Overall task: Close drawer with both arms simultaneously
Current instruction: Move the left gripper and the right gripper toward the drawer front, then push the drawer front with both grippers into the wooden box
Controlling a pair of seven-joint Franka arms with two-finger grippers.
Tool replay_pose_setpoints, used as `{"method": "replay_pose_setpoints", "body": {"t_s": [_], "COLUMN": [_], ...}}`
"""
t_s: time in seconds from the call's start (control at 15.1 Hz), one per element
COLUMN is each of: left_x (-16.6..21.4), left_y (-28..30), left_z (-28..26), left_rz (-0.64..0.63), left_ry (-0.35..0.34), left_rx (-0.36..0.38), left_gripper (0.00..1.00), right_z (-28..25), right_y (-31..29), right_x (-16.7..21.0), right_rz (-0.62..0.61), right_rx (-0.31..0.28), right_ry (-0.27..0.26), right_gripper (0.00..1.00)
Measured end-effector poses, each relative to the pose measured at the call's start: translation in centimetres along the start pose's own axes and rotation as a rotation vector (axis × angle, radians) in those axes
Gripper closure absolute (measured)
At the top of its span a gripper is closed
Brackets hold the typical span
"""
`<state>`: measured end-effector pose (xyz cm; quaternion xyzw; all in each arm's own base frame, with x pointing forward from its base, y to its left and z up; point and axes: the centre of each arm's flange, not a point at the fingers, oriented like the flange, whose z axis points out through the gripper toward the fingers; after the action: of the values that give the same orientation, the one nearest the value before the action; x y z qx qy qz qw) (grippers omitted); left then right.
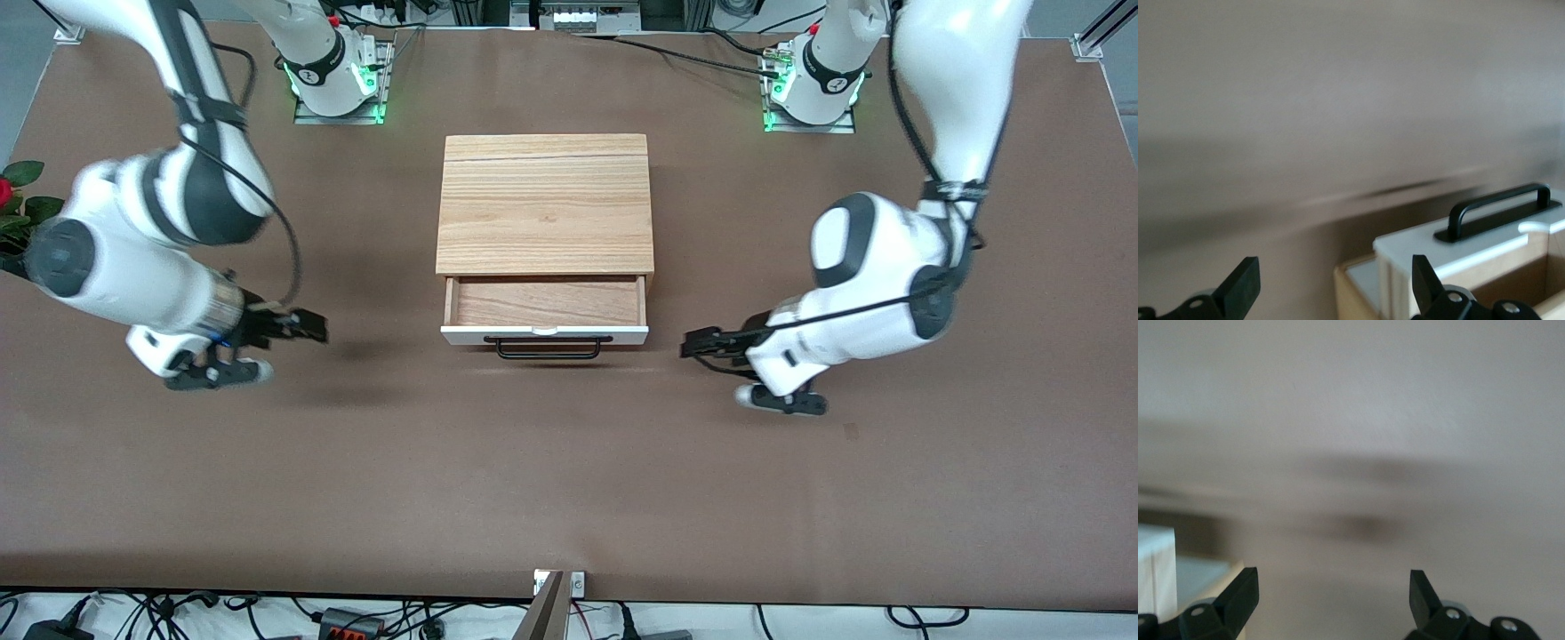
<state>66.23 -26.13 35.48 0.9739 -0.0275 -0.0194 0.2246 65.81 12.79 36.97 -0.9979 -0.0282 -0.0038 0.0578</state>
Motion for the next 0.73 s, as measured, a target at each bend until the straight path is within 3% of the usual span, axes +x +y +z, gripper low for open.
{"method": "replay_pose_setpoints", "body": {"t_s": [0.4, 0.53, 0.73], "left_x": [-1.0, -0.7, -0.2], "left_y": [5.5, 5.3, 4.7], "left_z": [5.7, 5.6, 5.1], "left_rz": [0.03, 0.06, 0.086], "left_ry": [-0.022, -0.009, 0.008], "left_rx": [0.006, 0.051, 0.097], "left_gripper": [0.0, 0.0, 0.0], "right_z": [7.5, 8.7, 10.1], "right_y": [-10.5, -13.4, -16.0], "right_x": [1.3, 1.0, 0.2], "right_rz": [0.152, 0.156, 0.139], "right_rx": [0.052, 0.072, 0.081], "right_ry": [0.206, 0.239, 0.24], "right_gripper": [0.0, 0.0, 0.0]}}
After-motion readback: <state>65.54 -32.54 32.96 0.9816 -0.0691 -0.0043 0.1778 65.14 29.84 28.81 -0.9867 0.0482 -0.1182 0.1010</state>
